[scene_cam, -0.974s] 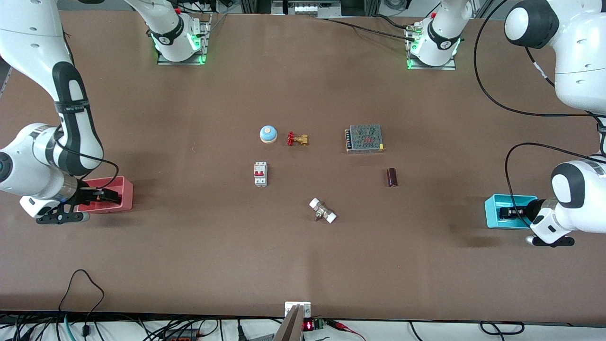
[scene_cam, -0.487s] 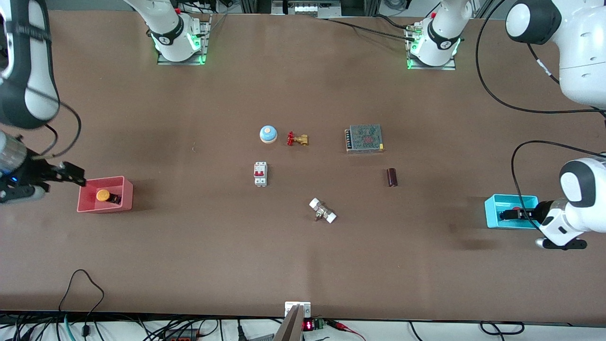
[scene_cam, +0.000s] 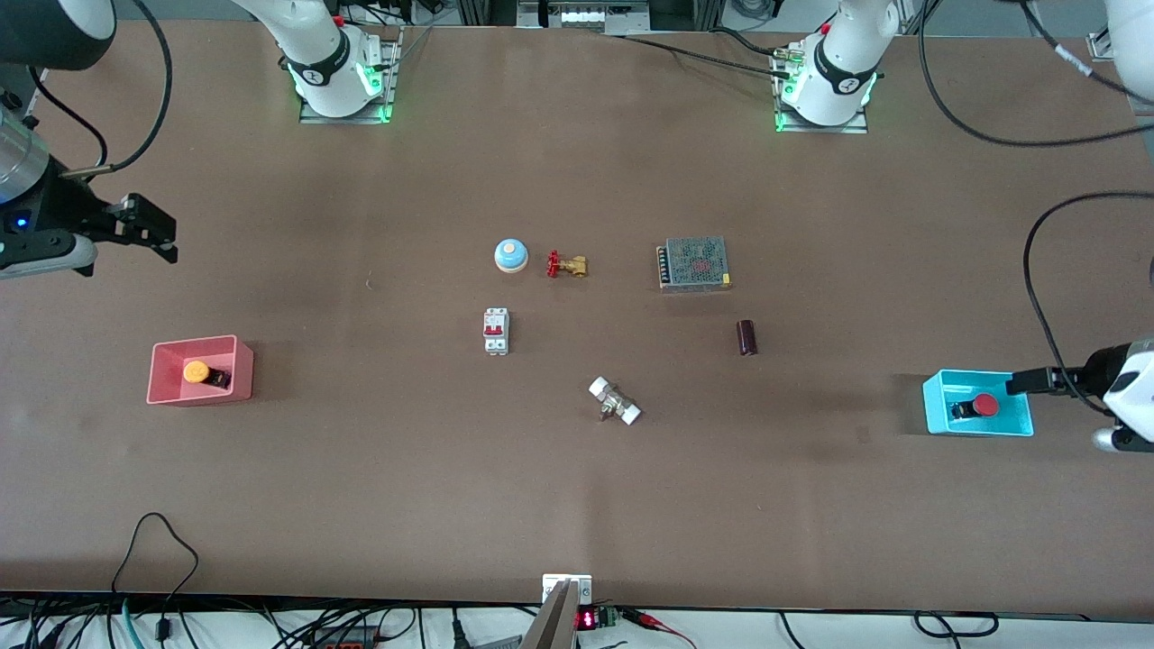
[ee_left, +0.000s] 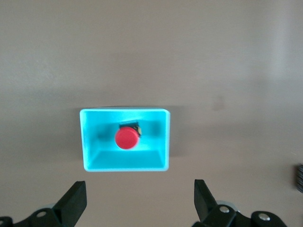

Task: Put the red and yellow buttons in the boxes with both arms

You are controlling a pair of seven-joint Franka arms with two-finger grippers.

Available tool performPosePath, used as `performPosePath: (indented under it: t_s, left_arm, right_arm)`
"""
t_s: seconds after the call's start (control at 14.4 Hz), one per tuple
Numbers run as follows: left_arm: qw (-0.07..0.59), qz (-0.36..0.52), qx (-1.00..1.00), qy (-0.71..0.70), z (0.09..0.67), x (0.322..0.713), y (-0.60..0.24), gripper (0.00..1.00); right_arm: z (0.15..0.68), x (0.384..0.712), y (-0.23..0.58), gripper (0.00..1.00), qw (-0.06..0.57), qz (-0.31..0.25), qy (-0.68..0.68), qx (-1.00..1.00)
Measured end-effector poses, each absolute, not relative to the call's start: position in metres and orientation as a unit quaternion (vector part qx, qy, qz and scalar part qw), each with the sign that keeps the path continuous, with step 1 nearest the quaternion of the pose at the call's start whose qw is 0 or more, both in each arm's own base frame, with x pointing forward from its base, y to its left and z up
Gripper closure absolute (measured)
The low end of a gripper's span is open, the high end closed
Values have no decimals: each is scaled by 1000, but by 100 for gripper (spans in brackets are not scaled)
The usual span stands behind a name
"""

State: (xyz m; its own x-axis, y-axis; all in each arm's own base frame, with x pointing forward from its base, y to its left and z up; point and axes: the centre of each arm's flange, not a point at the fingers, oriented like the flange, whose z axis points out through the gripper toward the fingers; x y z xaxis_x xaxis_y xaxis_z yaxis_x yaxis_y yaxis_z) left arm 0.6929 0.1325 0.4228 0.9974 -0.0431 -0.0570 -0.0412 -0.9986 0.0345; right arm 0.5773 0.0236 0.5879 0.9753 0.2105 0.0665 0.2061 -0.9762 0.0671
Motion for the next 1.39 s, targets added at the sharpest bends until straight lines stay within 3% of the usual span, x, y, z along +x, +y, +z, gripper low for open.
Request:
performPosePath:
  t_s: [0.56, 1.39]
  left_arm:
    - [9, 25, 1000, -13, 539, 638, 3, 0]
    - [23, -7, 999, 25, 574, 603, 3, 0]
  right_arm:
    - [584, 579, -11, 0, 31, 31, 78, 996]
    - [583, 578, -2, 0, 29, 26, 86, 996]
